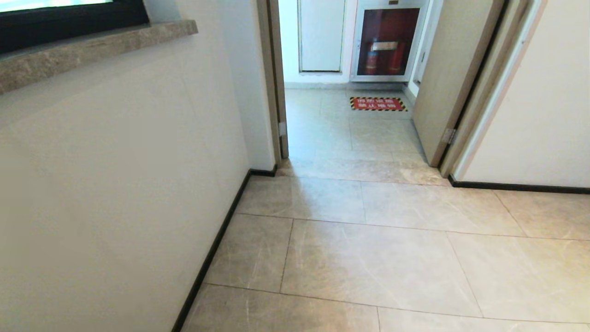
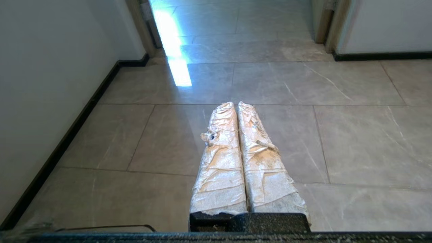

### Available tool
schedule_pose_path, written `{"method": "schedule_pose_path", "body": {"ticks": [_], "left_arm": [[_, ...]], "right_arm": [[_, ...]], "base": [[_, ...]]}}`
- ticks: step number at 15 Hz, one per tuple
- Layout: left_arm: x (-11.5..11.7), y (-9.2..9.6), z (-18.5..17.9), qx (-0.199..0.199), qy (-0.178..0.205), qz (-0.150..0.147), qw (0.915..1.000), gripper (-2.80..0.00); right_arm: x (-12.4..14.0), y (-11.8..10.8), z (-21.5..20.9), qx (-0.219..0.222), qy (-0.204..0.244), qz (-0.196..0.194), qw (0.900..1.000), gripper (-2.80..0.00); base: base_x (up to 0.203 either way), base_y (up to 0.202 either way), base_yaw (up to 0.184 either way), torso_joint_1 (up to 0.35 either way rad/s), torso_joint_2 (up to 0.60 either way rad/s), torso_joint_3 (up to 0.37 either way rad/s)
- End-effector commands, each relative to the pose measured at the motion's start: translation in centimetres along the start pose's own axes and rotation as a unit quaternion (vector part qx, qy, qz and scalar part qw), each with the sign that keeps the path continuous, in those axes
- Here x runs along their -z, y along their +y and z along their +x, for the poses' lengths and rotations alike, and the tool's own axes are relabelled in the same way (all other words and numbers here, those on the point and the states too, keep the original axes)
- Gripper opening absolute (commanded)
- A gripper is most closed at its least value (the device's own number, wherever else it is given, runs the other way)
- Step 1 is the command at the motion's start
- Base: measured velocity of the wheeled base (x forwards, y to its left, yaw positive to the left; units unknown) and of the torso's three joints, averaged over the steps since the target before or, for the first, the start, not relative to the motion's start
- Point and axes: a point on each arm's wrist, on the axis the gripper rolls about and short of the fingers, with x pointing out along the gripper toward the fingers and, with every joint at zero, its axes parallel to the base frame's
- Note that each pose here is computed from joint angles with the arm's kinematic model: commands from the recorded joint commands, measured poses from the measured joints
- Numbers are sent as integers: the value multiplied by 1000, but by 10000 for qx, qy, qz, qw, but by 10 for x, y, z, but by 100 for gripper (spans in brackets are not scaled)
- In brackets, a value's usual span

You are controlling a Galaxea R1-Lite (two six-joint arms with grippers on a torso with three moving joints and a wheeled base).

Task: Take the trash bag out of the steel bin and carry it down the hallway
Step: Put the trash bag at the door

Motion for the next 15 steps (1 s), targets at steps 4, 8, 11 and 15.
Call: {"method": "schedule_pose_path", "body": {"ticks": [4,8,11,15], "left_arm": [[0,0,0,-7,14,-2,10000,-280],[1,0,0,-15,21,-10,10000,-280],[1,0,0,-7,14,-10,10000,-280],[1,0,0,-8,21,-16,10000,-280]], "right_arm": [[0,0,0,1,4,-4,10000,-280],[0,0,0,1,-3,-4,10000,-280],[0,0,0,0,-11,-4,10000,-280],[0,0,0,1,-4,-4,10000,-280]], "base": [[169,-1,-7,2,3,3],[1,1,-36,0,1,1],[0,6,-175,2,2,2],[0,10,-170,3,1,5]]}}
